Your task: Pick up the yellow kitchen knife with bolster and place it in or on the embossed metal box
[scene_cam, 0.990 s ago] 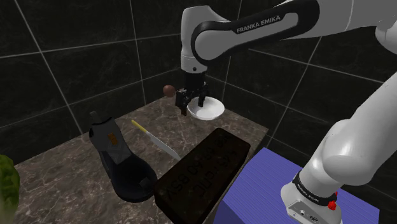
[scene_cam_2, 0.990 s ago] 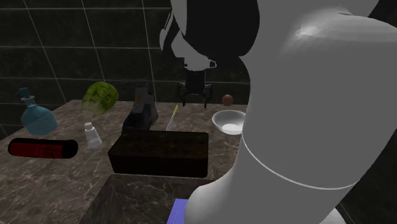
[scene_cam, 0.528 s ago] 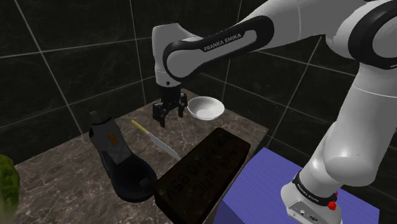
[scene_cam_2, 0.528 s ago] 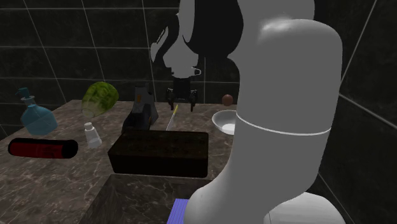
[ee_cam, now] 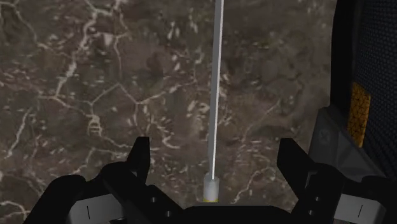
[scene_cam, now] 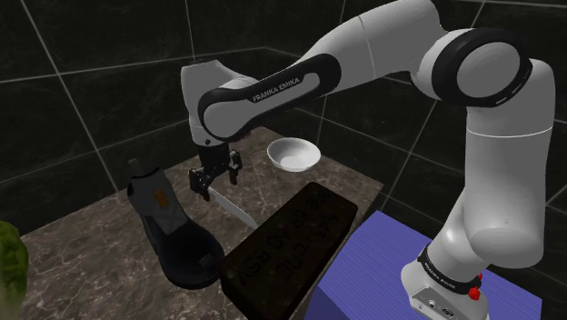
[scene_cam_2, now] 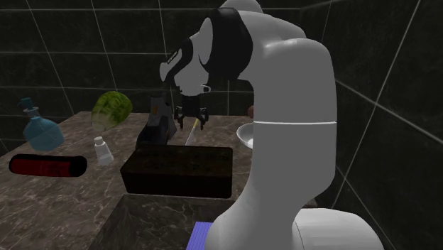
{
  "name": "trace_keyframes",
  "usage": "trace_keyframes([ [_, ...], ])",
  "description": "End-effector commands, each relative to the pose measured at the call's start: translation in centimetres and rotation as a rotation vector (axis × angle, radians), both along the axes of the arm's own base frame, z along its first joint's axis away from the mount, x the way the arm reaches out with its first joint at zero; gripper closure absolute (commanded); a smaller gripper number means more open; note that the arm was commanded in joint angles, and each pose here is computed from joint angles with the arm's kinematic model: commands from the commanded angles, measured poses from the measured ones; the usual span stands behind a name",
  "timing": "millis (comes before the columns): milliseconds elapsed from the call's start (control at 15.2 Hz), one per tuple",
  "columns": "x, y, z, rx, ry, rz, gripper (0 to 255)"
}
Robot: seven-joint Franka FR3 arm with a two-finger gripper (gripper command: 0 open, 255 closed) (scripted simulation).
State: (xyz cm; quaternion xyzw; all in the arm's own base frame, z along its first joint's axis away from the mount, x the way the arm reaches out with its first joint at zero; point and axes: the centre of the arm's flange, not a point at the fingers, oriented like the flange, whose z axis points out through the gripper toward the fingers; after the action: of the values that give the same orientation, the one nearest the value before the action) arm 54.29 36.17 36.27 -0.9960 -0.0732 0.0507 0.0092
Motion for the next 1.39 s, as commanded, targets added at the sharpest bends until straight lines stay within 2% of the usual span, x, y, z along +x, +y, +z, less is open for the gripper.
trace_keyframes([
  [0,0.2,0.2,-1.1,0.0,0.0,0.001,0],
  [330,-0.1,0.2,-3.5,0.0,0.0,0.001,0],
  [792,-0.1,0.2,-3.5,0.0,0.0,0.001,0],
  [858,-0.1,0.2,-3.5,0.0,0.0,0.001,255],
  [1320,-0.1,0.2,-3.5,0.0,0.0,0.001,255],
])
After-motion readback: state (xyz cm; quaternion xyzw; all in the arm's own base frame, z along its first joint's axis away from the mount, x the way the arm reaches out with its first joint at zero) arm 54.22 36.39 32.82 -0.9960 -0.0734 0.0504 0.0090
